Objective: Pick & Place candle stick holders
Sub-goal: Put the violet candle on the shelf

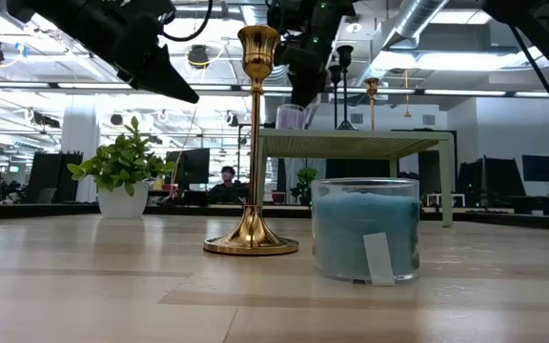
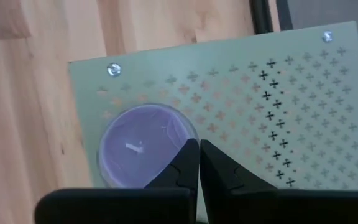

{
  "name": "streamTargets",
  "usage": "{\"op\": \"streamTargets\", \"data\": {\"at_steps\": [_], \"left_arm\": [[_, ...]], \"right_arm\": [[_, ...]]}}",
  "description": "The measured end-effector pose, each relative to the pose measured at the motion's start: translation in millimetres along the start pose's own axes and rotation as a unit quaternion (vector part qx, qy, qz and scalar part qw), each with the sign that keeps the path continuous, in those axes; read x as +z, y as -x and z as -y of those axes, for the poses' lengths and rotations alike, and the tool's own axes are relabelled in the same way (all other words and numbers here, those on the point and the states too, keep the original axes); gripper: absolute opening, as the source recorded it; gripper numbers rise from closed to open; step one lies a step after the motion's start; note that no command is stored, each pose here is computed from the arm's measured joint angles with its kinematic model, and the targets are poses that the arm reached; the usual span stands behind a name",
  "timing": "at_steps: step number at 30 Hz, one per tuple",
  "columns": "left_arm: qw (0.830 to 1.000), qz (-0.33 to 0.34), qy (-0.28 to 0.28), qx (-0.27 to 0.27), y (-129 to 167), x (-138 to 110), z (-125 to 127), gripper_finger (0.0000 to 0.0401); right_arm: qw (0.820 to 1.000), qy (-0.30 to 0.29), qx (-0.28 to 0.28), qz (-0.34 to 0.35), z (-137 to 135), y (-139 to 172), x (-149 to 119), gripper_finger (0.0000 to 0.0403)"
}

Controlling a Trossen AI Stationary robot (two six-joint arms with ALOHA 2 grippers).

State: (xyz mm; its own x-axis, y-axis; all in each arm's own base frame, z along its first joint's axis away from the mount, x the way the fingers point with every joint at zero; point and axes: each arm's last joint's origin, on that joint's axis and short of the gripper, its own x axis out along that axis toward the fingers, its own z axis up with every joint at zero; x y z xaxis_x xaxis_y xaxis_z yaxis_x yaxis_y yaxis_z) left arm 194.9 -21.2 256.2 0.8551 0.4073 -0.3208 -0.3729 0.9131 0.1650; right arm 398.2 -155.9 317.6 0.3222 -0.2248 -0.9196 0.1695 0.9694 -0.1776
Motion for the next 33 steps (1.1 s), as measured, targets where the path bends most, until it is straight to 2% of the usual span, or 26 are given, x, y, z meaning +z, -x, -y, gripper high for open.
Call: {"op": "streamTargets", "data": {"at_steps": [13,21,25,28,33], "left_arm": [[1.000,0.000,0.000,0.000,0,0,0,0.0008],[1.000,-0.001,-0.001,0.000,0,0,0,0.0007],[1.000,-0.001,-0.001,0.000,0,0,0,0.0008],[1.000,-0.001,-0.001,0.000,0,0,0,0.0005],[1.000,-0.001,-0.001,0.000,0,0,0,0.0007]], "right_arm": [[0.999,0.000,-0.027,0.018,2,18,6,0.0039],[0.999,0.022,-0.021,0.038,-11,53,11,0.0049],[0.998,0.038,-0.010,0.043,-28,68,8,0.0040],[0.999,0.035,-0.006,0.029,-40,74,4,0.0010],[0.997,0.039,-0.066,0.014,-63,77,5,0.0002]]}}
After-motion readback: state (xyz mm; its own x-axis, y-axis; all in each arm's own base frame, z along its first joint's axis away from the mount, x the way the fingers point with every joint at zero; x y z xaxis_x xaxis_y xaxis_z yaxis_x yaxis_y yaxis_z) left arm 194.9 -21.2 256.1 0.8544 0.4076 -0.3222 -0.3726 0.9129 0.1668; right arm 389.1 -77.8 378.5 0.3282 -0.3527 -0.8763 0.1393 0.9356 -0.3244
